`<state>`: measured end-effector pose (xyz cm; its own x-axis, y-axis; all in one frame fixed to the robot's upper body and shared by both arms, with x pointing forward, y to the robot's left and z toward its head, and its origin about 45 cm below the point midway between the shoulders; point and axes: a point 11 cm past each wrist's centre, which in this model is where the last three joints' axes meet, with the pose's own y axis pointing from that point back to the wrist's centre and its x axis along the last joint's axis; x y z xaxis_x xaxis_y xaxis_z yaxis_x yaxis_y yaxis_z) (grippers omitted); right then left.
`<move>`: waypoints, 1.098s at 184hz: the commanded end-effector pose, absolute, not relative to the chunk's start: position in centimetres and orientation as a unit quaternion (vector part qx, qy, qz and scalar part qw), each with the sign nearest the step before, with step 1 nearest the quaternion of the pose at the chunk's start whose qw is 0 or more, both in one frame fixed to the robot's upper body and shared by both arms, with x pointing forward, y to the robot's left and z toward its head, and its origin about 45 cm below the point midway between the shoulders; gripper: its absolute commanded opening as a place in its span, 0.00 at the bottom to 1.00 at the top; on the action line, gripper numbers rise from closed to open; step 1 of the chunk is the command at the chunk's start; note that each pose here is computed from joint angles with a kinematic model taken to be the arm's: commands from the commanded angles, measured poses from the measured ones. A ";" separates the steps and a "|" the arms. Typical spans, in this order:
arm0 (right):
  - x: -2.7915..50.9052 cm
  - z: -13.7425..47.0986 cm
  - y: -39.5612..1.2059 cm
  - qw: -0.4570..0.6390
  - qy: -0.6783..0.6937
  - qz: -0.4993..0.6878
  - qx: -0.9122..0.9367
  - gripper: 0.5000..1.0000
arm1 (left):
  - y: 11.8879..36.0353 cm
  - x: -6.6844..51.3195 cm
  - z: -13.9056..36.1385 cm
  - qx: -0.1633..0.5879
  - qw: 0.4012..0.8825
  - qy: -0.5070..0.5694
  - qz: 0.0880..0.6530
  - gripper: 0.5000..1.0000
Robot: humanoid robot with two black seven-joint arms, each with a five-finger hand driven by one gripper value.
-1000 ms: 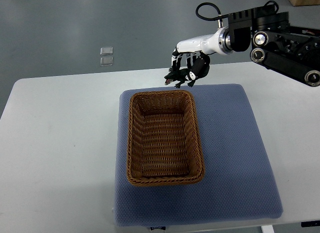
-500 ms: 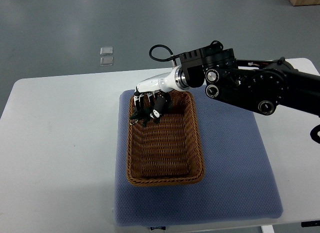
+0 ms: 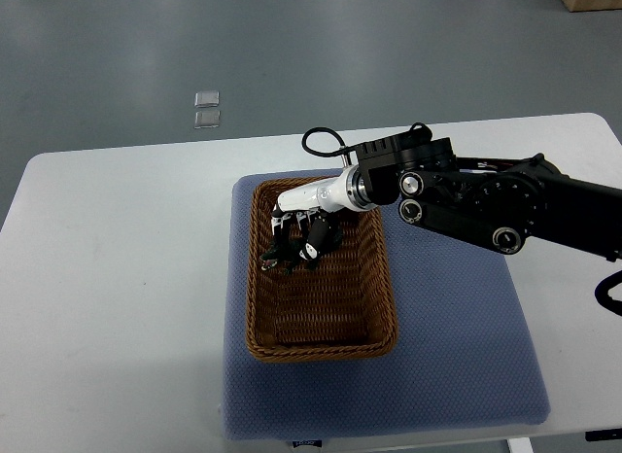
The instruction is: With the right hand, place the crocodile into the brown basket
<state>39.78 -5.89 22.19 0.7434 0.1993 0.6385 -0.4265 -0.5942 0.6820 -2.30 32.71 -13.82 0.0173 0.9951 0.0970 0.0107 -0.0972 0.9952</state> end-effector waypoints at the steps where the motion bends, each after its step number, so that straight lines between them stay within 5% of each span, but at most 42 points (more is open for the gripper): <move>1: 39.8 21.6 -6.3 0.450 -0.071 0.346 0.820 0.01 | 32.7 -2.3 -13.8 0.531 0.476 0.474 0.517 1.00; 33: 39.8 21.1 -6.7 0.457 -0.071 0.343 0.818 0.09 | 32.7 -2.3 -13.8 0.531 0.477 0.474 0.516 1.00; 67: 39.7 20.7 -6.9 0.457 -0.070 0.339 0.819 0.65 | 32.7 -2.2 -13.8 0.530 0.476 0.474 0.517 1.00; 97: 40.0 20.8 -7.4 0.460 -0.075 0.337 0.818 0.80 | 32.7 -2.2 -13.8 0.531 0.477 0.473 0.517 1.00; 145: 42.9 24.9 -10.4 0.441 -0.143 0.330 0.822 0.81 | 32.7 -2.3 -13.8 0.530 0.476 0.475 0.516 1.00; 202: 45.4 29.6 -15.7 0.265 -0.309 0.166 0.898 0.81 | 32.6 -2.3 -13.8 0.530 0.477 0.475 0.516 1.00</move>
